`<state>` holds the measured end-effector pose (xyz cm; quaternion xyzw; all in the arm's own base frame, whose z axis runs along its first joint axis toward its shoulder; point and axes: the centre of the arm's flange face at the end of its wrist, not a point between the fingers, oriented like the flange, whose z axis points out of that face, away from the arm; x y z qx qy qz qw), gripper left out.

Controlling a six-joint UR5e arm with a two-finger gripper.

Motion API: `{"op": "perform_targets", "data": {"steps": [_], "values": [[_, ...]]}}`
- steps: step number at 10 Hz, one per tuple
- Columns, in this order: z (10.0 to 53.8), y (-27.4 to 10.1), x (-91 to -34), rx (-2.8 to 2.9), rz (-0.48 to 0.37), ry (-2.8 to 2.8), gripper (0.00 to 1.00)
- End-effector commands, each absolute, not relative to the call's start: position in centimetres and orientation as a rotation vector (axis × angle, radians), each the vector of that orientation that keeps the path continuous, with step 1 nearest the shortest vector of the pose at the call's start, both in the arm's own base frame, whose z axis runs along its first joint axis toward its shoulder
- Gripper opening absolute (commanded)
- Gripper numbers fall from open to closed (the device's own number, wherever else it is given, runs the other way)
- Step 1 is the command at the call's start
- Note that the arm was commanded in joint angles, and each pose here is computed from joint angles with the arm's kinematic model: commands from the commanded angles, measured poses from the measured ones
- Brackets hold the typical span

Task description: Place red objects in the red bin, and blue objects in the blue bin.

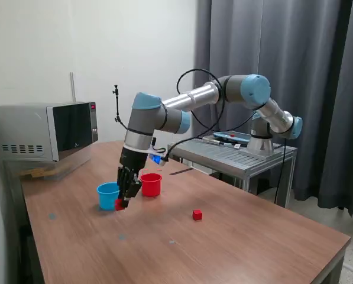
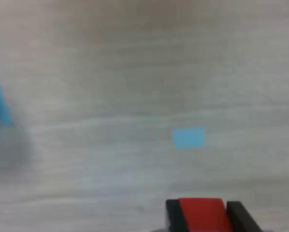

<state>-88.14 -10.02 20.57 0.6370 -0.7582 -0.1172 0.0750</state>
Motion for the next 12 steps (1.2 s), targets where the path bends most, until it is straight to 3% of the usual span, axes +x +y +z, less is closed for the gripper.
{"op": "perform_targets", "data": {"steps": [1,5,9,12], "values": [[21.9,-9.2,-84.9,1.863,-0.346,-2.398,0.0],[27.6,-5.1,-78.4,1.681,-0.356,-2.598,0.0],[24.1,-0.3,-72.5,1.551,-0.219,-2.812,0.0],[21.9,0.9,-70.4,1.508,-0.163,-2.886,0.0]]}}
